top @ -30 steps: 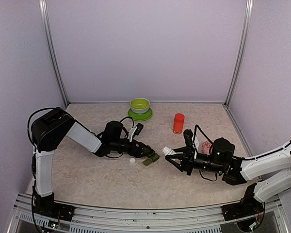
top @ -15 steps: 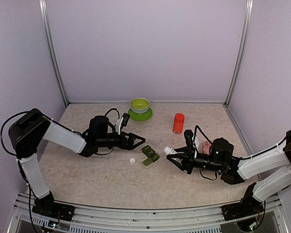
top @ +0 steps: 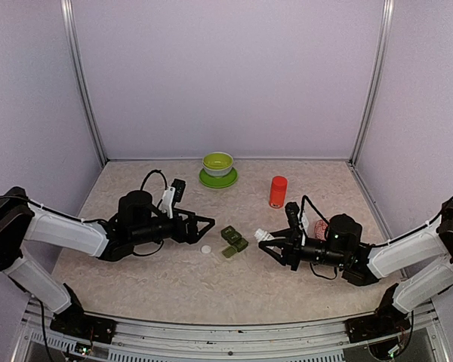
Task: Sort the pills into containers
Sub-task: Pour the pill into the compartment of the pill container.
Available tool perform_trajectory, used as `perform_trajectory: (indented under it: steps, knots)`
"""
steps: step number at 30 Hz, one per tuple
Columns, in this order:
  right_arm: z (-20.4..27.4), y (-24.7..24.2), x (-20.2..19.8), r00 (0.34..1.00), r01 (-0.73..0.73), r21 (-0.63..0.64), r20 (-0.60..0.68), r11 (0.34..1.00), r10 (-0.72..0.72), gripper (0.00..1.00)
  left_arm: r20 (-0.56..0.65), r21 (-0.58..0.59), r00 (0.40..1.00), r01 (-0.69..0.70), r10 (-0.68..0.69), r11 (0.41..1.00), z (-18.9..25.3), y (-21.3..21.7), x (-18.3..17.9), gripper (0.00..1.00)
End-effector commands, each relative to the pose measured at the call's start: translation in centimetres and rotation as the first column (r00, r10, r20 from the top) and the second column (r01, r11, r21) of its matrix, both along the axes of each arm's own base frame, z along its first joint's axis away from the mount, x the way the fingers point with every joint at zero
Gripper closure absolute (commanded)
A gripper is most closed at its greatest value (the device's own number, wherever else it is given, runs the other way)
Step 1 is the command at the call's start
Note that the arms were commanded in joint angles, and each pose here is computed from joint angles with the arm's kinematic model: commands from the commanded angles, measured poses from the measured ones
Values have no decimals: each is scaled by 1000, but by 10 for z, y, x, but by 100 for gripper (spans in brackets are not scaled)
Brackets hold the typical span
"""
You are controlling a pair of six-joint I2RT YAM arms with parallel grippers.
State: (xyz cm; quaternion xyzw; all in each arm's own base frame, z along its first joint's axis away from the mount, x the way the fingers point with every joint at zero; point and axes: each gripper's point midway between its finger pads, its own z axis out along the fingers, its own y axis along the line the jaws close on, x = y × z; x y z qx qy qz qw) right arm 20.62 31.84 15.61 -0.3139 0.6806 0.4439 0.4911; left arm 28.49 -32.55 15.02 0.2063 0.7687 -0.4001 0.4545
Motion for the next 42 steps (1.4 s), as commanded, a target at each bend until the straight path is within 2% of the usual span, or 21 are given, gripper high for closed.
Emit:
perform_trajectory:
  steps: [1,9,42]
  knots:
    - [9,4,6,1000,-1,21,8,1000,1,81,92,35,994,-55,51,998,6,11,-1,1]
    - [1,5,9,1000,4,1,-16,1000,-4,81,140,7,989,-44,42,999,-1,17,-9,1]
    - [-46,24,39,993,13,-84,-116,996,-23,80,92,-30,995,-38,40,999,-10,21,-4,1]
